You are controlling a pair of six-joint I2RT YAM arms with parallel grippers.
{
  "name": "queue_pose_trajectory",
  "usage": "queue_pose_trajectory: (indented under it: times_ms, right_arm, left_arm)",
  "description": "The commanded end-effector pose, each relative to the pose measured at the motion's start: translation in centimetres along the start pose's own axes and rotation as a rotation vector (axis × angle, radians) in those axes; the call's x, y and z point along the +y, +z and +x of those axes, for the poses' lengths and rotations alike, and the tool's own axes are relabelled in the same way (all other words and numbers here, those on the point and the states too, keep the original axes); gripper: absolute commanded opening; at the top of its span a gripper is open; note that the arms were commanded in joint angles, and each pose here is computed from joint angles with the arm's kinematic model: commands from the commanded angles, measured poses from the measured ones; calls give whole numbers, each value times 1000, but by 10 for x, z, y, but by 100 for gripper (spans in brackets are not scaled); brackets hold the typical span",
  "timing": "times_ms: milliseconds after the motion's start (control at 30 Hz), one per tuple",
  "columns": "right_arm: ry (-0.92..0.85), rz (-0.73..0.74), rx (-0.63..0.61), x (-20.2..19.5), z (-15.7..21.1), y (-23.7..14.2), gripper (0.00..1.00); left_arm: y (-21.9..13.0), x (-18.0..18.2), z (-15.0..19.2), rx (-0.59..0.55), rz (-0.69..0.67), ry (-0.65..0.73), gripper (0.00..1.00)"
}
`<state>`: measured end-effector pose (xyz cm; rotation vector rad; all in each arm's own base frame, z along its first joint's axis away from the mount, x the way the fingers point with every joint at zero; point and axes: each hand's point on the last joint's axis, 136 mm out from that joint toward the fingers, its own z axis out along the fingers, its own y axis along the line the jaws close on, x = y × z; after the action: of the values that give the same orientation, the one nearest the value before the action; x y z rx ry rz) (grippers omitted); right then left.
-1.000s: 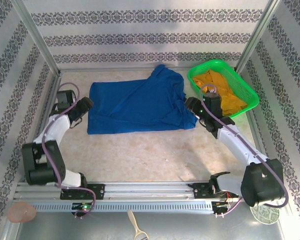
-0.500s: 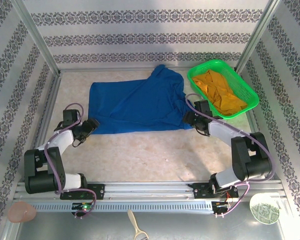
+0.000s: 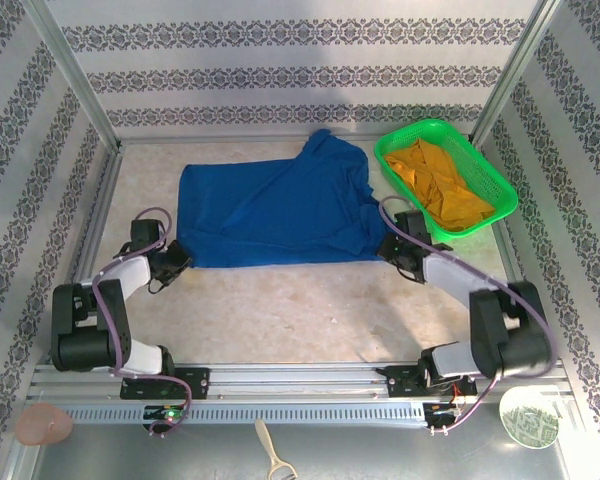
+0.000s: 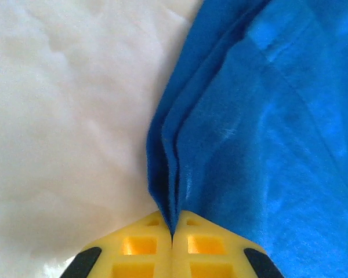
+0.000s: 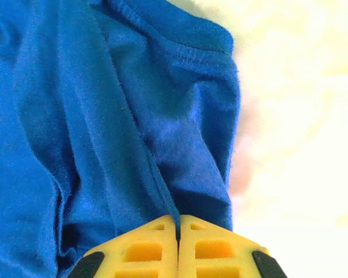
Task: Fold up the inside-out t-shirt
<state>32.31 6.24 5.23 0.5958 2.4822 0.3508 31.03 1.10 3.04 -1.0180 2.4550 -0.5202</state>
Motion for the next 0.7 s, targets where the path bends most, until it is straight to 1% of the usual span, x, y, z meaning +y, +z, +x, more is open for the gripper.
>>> queue_pose_trajectory:
  times_ms: [0, 133, 300, 333, 367, 400, 433, 467, 500, 533, 567, 600, 667]
  right_arm:
    - [53, 73, 21, -27, 22, -19, 0]
    - [97, 106, 39, -51, 49, -40, 0]
    - [209, 102, 64, -72, 85, -60, 0]
    - [232, 89, 52, -71, 85, -64, 4]
    - [253, 103, 66, -80, 97, -64, 20]
    - [268, 97, 61, -81, 99, -67, 35]
    - [271, 90, 54, -81, 99, -70, 41]
    - [270, 81, 40, -79, 98, -75, 45]
    - [260, 71, 30, -77, 95, -80, 46]
    - [247, 65, 32, -76, 95, -83, 46]
    - [232, 37, 20, -66, 88, -90, 46]
    - [211, 16, 22, -60, 86, -94, 46]
    - [173, -15, 45, -48, 85, -96, 45]
  left_arm:
    - [-22, -8, 2, -45, 42, 18, 0]
    - [-42, 0, 19, -64, 48, 0, 0]
    - [-60, 17, 44, -89, 54, -34, 0]
    - [-62, 21, 49, -91, 52, -37, 0]
    - [-65, 24, 53, -95, 48, -39, 0]
    - [-68, 28, 56, -99, 36, -40, 0]
    - [-70, 31, 57, -107, 29, -39, 0]
    - [-72, 36, 59, -112, 13, -39, 0]
    - [-74, 38, 60, -121, -1, -32, 10]
    - [-77, 41, 59, -127, -15, -25, 23]
    - [-78, 41, 58, -133, -19, -22, 34]
    - [-79, 39, 56, -138, -13, -22, 43]
    - [-81, 35, 51, -146, -11, -20, 57]
